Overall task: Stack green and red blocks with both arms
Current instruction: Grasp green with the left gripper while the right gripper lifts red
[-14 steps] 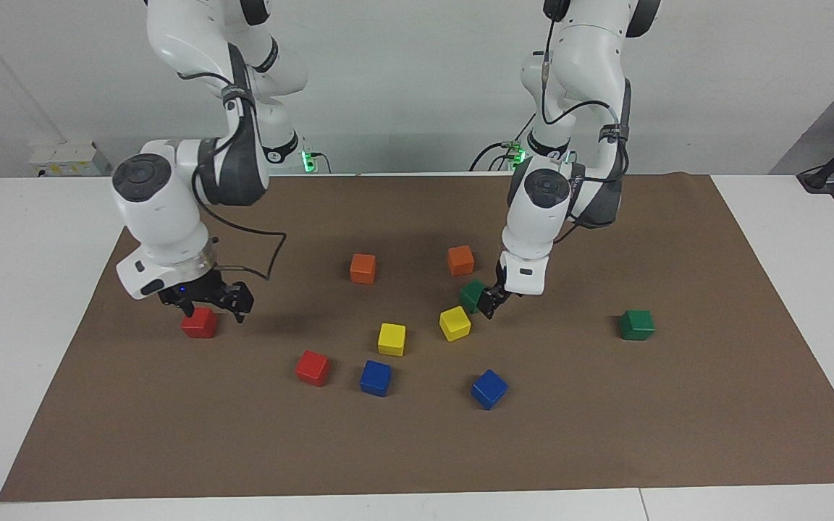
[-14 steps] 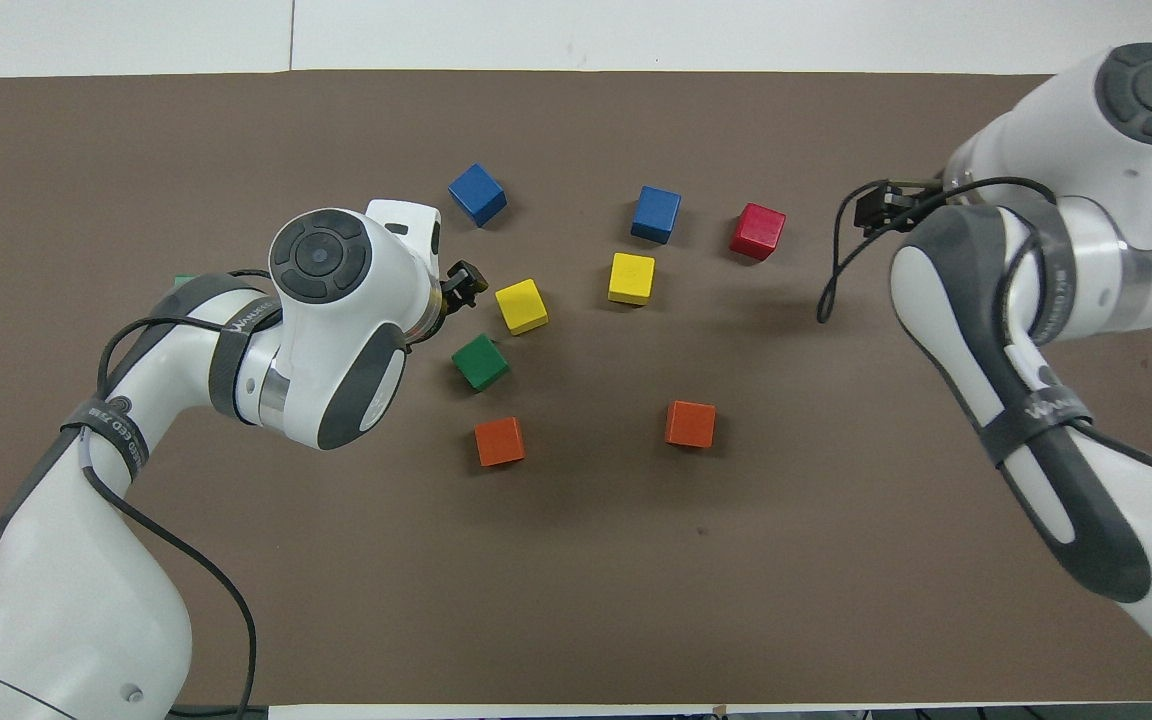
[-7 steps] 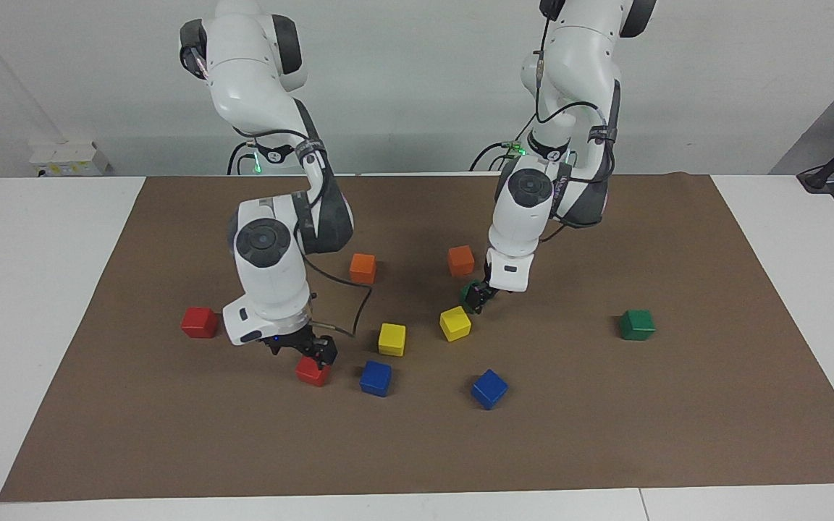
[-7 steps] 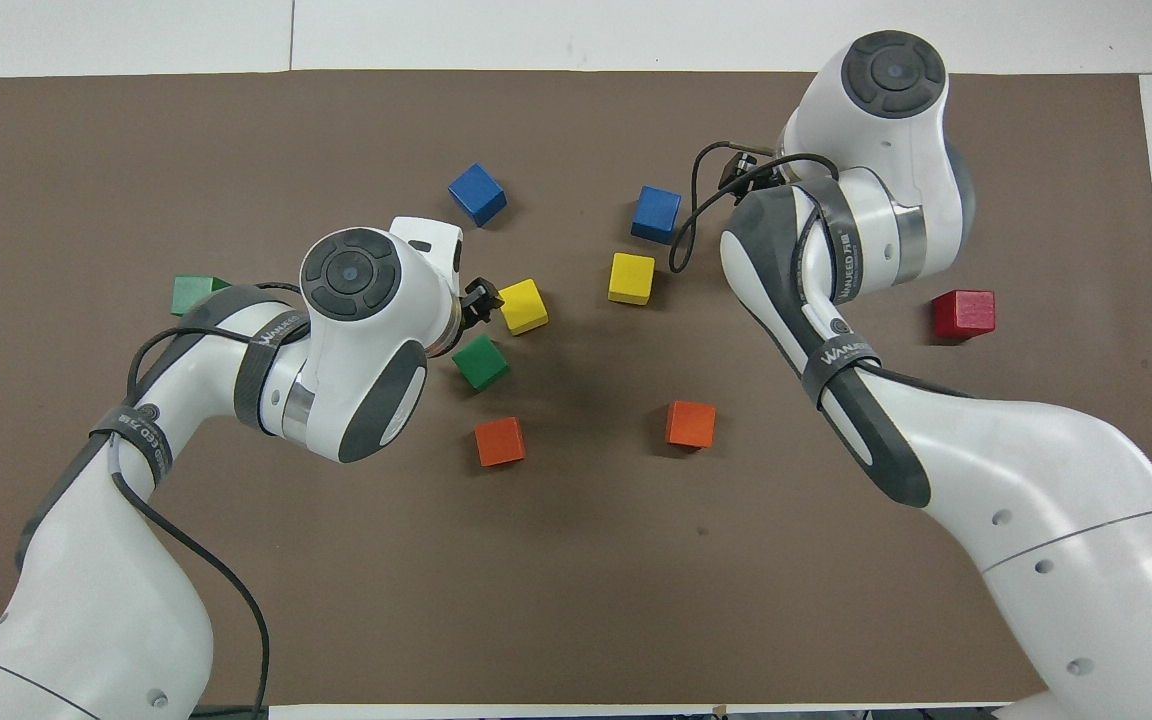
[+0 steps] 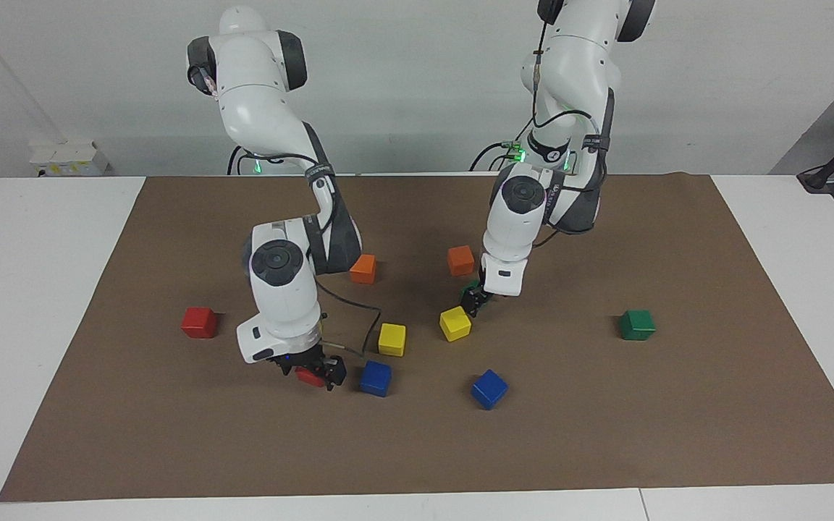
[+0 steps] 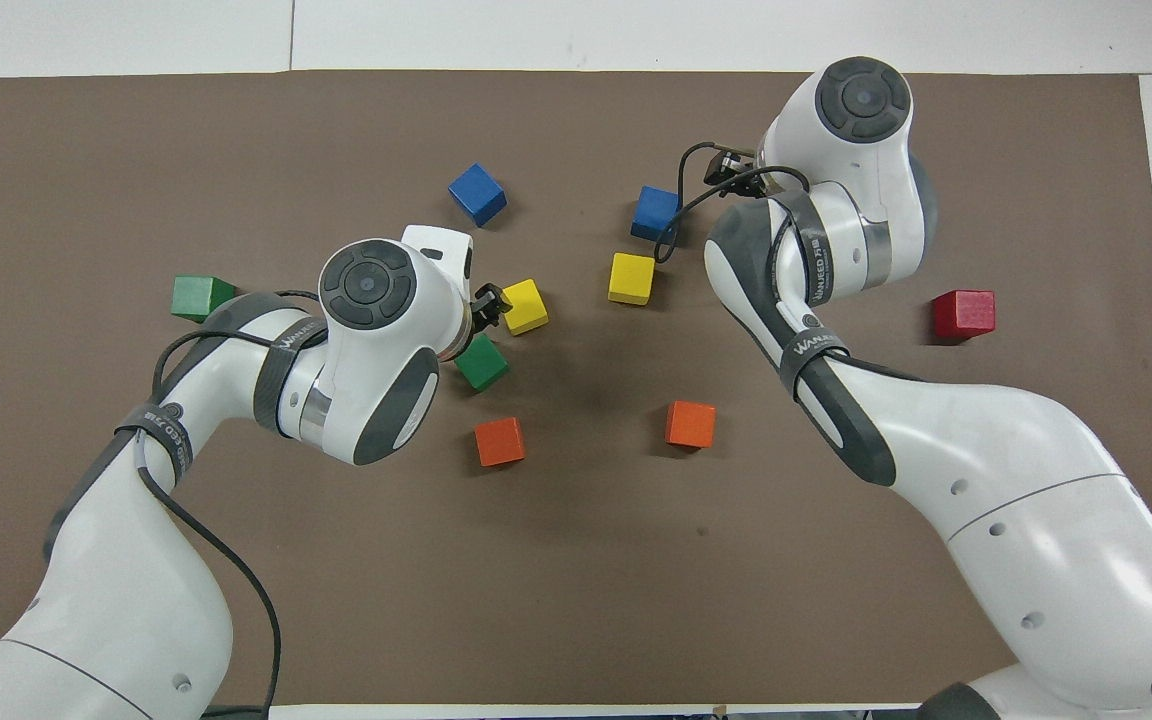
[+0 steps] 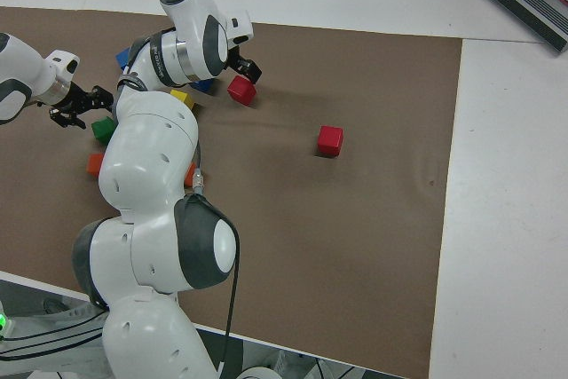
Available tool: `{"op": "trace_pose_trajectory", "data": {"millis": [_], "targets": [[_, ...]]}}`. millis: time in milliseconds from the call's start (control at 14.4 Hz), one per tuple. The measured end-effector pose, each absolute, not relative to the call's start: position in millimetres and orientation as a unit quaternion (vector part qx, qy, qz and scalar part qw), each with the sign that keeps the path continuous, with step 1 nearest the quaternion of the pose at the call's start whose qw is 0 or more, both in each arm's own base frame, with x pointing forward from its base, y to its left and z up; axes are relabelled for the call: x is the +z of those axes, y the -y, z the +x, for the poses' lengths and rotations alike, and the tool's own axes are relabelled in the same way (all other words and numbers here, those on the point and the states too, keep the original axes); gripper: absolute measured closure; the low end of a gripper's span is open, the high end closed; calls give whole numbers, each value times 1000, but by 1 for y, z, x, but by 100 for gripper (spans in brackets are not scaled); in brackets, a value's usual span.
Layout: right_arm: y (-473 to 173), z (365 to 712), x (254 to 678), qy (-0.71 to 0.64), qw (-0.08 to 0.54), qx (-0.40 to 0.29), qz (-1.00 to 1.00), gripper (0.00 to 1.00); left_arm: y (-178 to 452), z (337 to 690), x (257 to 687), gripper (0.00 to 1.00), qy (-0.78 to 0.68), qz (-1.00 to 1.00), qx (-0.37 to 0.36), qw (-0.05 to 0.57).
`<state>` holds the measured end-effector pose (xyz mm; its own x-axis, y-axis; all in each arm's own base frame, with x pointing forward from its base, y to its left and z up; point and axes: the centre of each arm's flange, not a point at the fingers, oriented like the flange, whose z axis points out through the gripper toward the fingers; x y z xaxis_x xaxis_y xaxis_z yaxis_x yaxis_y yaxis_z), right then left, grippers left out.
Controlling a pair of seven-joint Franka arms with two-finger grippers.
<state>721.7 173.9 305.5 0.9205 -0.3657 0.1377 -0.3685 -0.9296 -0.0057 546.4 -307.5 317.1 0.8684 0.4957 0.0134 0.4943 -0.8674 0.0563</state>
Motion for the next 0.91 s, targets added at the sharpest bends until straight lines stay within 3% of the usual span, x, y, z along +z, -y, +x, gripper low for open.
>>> {"op": "trace_pose_trajectory", "data": {"millis": [348,418,488,627,766,836,905], "targets": [[-171,715,284,188,15,57,980,0,309,545,316,0,-256,966,13,25],[-171,715,284,188,15,57,980,7,309,545,315,0,-255,967,12,24],[-172,714,284,187,14,57,981,17,311,543,315,9,-254,967,12,24],[-179,713,286,186,9,56,981,42,316,538,311,12,-249,968,9,21],[-186,710,286,185,3,52,981,44,323,530,306,38,-244,970,6,16],[-187,709,286,185,3,52,981,44,325,528,306,45,-238,971,10,12],[-186,709,286,185,3,52,981,44,324,529,306,45,-232,973,14,7]]}}
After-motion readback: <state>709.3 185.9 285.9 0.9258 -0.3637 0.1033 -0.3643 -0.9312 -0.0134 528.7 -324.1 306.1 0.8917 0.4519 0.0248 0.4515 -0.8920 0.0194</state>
